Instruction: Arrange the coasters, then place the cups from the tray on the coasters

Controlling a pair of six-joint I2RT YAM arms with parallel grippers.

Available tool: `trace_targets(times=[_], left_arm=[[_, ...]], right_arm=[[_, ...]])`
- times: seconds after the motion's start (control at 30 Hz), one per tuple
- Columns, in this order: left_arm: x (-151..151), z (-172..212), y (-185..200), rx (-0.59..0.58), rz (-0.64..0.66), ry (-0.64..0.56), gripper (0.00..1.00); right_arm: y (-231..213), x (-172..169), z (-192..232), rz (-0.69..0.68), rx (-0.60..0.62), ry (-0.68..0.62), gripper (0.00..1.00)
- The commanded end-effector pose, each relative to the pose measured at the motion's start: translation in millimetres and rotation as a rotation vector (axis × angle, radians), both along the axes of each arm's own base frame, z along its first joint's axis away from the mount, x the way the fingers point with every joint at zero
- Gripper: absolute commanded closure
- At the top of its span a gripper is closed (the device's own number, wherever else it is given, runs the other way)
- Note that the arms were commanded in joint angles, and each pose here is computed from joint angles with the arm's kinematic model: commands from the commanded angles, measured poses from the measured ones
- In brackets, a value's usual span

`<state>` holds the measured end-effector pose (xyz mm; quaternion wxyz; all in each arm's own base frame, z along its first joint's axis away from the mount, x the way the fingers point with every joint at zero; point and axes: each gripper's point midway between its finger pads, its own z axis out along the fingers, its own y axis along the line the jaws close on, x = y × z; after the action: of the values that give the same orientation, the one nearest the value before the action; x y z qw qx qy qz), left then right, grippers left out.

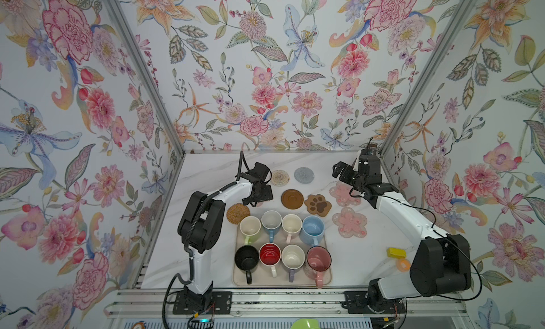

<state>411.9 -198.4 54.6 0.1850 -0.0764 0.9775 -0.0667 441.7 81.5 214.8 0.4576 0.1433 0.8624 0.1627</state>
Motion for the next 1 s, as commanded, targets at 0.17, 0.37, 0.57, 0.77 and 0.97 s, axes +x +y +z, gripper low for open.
trace_targets(times=[0.17,0.37,0.57,0.77,0.97], left_arm=[[-3,-25,-3,0.033,-0.005,0.059,0.09],[4,-33,-2,0.065,-0.022,0.068,0.1],[13,-41,0,0.079,-0.022,0.076,0.13],[33,-43,9,0.097,0.0,0.057,0.13],[52,-46,21,0.109,0.023,0.05,0.13]], right_arm=[[-5,-1,-7,-0.014,0.005,0.013,0.01],[-7,-2,-5,-0.018,0.007,0.008,0.01],[-9,-5,-4,-0.022,0.006,0.005,0.01],[-11,-6,-4,-0.027,0.005,0.003,0.01],[-12,-8,-3,-0.028,0.005,0.004,0.01]])
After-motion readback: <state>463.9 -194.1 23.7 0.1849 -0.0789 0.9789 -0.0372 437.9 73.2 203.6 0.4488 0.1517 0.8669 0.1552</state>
